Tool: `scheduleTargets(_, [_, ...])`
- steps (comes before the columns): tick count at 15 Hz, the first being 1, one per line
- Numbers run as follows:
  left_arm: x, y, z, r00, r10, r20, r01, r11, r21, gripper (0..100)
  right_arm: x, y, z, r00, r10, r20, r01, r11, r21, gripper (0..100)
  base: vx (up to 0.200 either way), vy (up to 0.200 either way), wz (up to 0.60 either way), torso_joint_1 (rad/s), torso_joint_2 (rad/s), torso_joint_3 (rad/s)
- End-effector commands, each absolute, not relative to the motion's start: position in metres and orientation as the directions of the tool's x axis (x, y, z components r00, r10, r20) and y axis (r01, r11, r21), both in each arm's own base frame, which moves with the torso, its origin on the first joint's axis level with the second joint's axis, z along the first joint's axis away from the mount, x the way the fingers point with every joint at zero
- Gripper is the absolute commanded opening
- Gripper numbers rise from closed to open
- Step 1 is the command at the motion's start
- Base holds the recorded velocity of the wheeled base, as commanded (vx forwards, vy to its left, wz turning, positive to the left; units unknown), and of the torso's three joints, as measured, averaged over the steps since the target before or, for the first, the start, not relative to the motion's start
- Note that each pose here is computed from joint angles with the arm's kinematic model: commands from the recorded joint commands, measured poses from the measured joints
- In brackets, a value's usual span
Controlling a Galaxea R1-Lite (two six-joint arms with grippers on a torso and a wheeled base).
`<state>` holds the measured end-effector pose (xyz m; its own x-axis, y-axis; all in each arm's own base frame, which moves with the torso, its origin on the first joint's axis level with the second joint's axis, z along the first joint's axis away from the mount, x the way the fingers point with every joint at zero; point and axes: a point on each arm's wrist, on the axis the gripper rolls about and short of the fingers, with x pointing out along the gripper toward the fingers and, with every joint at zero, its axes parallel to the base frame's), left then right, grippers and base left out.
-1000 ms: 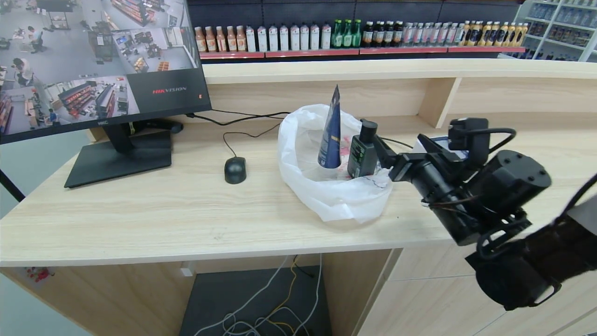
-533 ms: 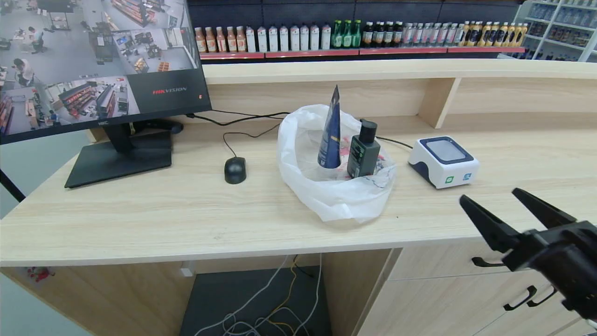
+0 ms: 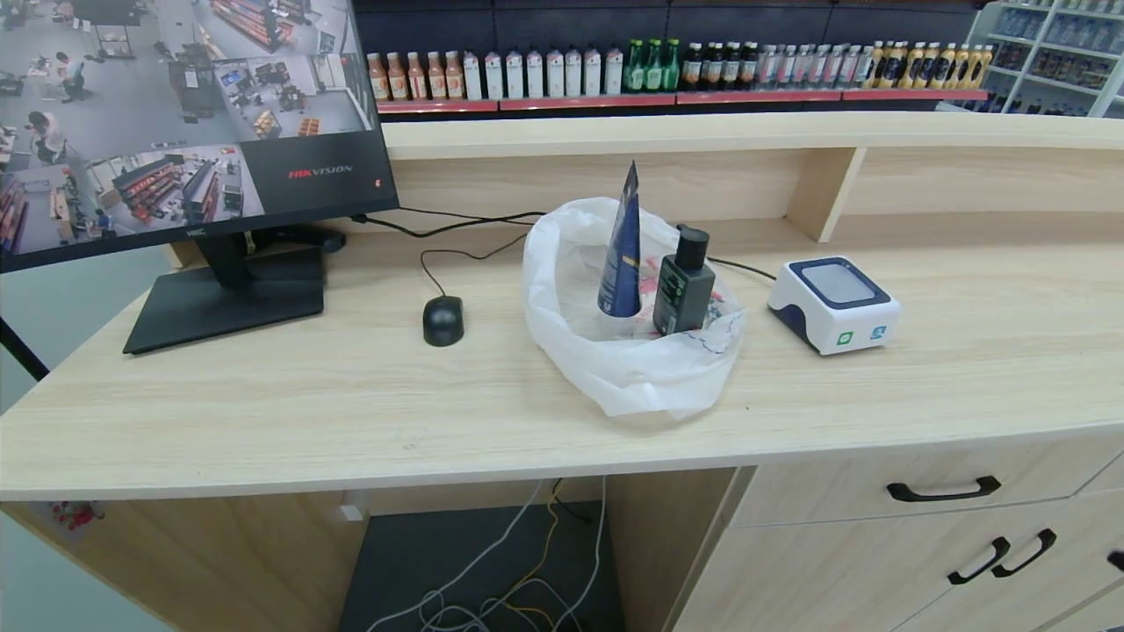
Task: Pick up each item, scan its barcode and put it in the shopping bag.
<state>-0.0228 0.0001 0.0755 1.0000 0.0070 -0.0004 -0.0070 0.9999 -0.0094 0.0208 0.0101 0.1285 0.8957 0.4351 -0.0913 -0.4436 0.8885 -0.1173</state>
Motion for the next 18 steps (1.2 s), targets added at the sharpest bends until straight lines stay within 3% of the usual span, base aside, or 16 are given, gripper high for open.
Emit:
scheduleTargets(1, [-0.023, 0.0, 0.075, 1.0, 0.008, 0.0, -0.008, 1.0, -0.009, 100, -0.02, -0.01, 0.116, 0.861, 0.509, 0.026, -0.497, 0.85, -0.172, 100, 0.0, 0.0, 0.0, 0.0, 0.0, 0.0])
scheduleTargets(4, [-0.023, 0.0, 0.075, 1.0, 0.008, 0.0, -0.008, 1.0, -0.011, 100, -0.024, -0.012, 0.088, 0.852, 0.523, -0.028, -0.517, 0.831, -0.204, 100, 0.0, 0.0, 0.0, 0.0, 0.0, 0.0])
scheduleTargets(8, [-0.023, 0.0, 0.075, 1.0, 0.008, 0.0, -0.008, 1.0, -0.009, 100, -0.017, -0.008, 0.088, 0.858, 0.501, -0.113, -0.513, 0.838, -0.185, 100, 0.0, 0.0, 0.0, 0.0, 0.0, 0.0])
scheduleTargets(12, [-0.023, 0.0, 0.075, 1.0, 0.006, 0.0, -0.006, 1.0, -0.008, 100, -0.008, 0.0, 0.086, 0.967, 0.172, -0.187, -0.209, 0.957, -0.201, 100, 0.0, 0.0, 0.0, 0.0, 0.0, 0.0])
scheduleTargets(16, [-0.023, 0.0, 0.075, 1.0, 0.008, 0.0, -0.008, 1.0, -0.009, 100, -0.017, -0.002, 0.084, 0.989, 0.131, -0.072, -0.14, 0.981, -0.131, 100, 0.0, 0.0, 0.0, 0.0, 0.0, 0.0])
scheduleTargets(18, [-0.023, 0.0, 0.075, 1.0, 0.008, 0.0, -0.008, 1.0, -0.009, 100, -0.016, -0.004, 0.084, 0.998, 0.031, -0.047, -0.035, 0.995, -0.097, 100, 0.0, 0.0, 0.0, 0.0, 0.0, 0.0])
